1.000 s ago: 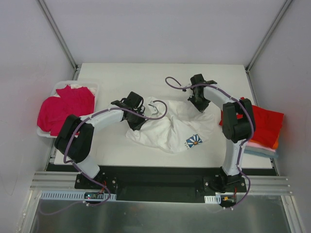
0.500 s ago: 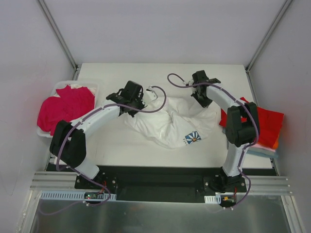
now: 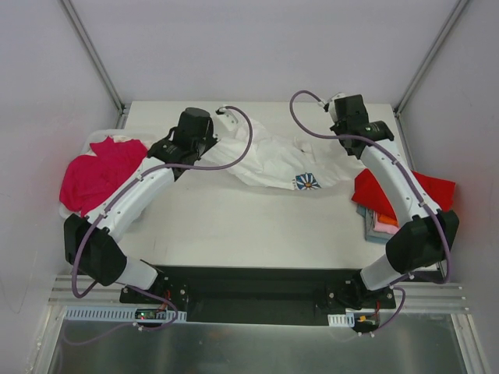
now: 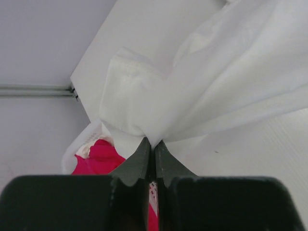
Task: Fold and stack the t-shirts
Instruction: Flatten out the tshirt
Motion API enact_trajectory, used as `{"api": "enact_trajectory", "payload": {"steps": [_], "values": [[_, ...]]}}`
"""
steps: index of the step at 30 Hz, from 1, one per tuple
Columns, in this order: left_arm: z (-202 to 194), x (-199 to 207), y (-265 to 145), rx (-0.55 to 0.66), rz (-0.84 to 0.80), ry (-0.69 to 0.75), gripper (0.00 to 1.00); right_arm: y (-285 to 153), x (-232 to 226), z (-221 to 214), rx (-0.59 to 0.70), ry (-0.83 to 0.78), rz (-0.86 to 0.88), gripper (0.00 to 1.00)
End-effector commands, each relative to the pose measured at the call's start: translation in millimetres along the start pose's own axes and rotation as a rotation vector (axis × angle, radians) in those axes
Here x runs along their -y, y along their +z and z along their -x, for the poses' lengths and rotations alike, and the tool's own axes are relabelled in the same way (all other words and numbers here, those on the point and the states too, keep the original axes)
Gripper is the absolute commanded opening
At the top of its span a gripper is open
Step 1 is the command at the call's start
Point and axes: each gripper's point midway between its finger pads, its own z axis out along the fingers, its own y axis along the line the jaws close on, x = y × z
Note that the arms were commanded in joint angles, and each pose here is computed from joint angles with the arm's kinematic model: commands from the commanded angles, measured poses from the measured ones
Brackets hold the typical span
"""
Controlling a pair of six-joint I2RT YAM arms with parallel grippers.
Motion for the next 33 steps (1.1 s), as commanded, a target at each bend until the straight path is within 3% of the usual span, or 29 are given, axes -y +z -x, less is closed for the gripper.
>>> {"api": "enact_trajectory", "payload": {"steps": [1, 12, 20, 29, 33], "values": [[-6.4, -51.3, -15.8, -0.011, 0.172, -0.050, 0.00, -25.9, 49.4, -14.2, -0.036, 0.046, -0.144, 0.01], [-31.5, -93.3, -26.5, -0.031, 0.270, -0.118, 0.00, -22.4, 77.4, -47.0, -0.162, 0.087, -0.183, 0.01], [-26.8, -103.6, -37.0, -0.018, 0.302, -0.113, 0.00, -36.9, 64.9, -44.9, -0.169, 0.131, -0.045, 0.01], [-8.4, -122.1, -63.4, 0.054, 0.346, -0.107, 0.00, -82.0, 56.8, -36.3, -0.078, 0.184, 0.124, 0.01], [7.9, -129.1, -74.5, 0.127, 0.352, -0.132, 0.00, -105.7, 64.6, -26.2, 0.051, 0.239, 0.120, 0.01]]}}
